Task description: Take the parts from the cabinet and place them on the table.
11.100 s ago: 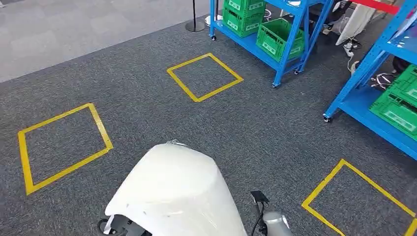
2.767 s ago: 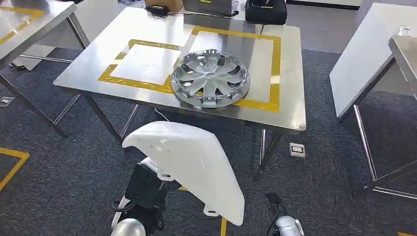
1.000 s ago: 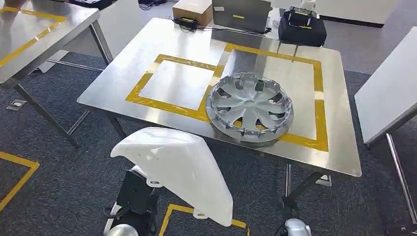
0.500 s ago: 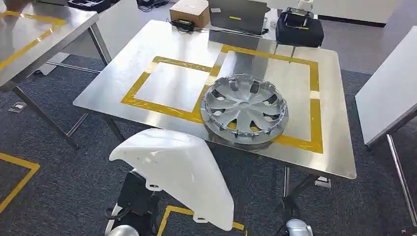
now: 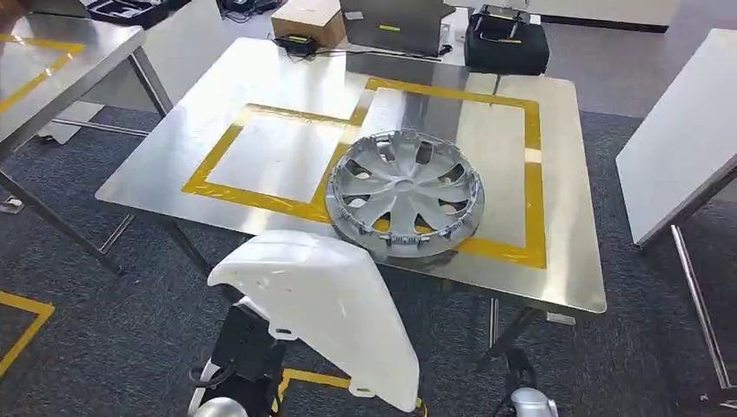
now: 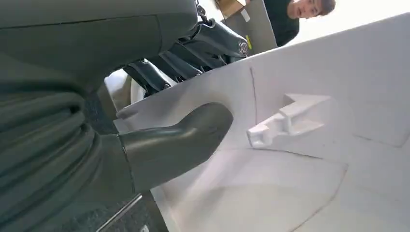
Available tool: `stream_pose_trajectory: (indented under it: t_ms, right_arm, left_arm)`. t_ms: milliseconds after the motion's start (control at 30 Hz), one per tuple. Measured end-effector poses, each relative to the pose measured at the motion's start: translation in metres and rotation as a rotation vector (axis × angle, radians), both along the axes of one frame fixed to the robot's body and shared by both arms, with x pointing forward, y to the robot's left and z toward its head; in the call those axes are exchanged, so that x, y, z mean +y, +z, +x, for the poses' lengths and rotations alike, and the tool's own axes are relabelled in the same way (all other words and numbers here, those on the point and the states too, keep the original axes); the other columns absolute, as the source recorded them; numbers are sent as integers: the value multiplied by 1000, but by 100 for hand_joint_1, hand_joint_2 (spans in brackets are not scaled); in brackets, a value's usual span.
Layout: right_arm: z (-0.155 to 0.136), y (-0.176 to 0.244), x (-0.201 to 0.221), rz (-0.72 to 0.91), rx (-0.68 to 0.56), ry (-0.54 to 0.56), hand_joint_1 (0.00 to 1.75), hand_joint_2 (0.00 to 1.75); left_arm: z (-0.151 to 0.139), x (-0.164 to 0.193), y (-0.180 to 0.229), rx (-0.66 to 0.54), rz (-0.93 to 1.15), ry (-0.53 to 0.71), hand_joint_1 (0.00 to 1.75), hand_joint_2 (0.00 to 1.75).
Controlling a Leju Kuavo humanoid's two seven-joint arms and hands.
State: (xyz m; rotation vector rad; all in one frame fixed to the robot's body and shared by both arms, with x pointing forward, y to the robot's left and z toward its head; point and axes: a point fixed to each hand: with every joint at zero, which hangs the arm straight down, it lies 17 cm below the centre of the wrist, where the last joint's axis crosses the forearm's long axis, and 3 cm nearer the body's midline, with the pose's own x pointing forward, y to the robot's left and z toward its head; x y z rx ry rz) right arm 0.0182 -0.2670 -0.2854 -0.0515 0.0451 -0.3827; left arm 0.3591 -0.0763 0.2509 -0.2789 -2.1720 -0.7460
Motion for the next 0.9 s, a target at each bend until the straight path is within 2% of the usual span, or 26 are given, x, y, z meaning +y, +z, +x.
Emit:
stream_pose_trajectory:
  t_ms: [900]
  right_arm:
    - [0, 0, -2, 0, -2, 17, 0, 0]
  left_arm:
    - [-2, 2, 2, -11, -1, 0, 175, 175]
